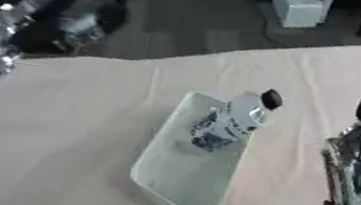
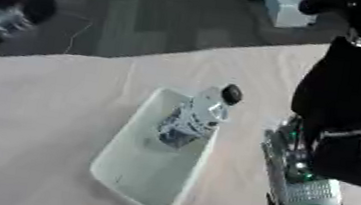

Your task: Pick up objects on the table and place them in the box.

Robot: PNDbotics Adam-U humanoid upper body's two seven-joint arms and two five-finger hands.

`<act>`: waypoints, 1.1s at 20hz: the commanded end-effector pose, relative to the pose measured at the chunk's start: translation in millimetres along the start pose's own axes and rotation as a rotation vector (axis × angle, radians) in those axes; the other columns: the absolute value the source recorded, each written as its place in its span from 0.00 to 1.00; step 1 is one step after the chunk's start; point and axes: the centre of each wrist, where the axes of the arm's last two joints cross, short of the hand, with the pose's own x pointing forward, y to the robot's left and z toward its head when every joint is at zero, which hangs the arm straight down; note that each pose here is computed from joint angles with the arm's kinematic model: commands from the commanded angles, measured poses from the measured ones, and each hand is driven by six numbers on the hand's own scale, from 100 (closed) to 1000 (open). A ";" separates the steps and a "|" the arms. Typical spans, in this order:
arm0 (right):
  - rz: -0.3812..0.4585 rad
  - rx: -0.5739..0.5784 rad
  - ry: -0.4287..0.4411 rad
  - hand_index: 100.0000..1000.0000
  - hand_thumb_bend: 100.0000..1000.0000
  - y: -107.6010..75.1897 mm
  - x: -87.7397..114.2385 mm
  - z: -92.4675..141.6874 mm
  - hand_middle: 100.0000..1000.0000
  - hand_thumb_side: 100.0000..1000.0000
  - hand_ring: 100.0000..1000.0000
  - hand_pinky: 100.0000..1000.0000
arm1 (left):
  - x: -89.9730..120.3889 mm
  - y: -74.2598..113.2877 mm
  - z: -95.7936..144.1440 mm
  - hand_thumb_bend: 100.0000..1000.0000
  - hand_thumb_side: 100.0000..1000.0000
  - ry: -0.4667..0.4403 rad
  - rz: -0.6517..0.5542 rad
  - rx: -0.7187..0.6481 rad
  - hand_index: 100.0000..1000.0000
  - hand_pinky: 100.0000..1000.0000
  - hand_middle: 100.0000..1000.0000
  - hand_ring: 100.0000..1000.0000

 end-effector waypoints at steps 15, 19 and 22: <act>0.231 0.068 0.103 0.60 0.00 -52.9 4.6 10.3 0.52 1.00 0.47 0.34 | -11.0 -63.0 58.2 0.15 0.68 -0.445 0.311 0.495 0.77 0.50 0.73 0.56; 0.243 0.063 0.112 0.60 0.00 -54.7 4.8 10.7 0.52 1.00 0.47 0.34 | -6.9 -61.0 44.8 0.12 0.70 -0.480 0.320 0.447 0.76 0.51 0.73 0.56; 0.253 0.056 0.107 0.60 0.00 -56.8 4.6 10.0 0.52 1.00 0.47 0.35 | -7.4 -61.8 46.8 0.10 0.75 -0.450 0.320 0.429 0.76 0.51 0.73 0.56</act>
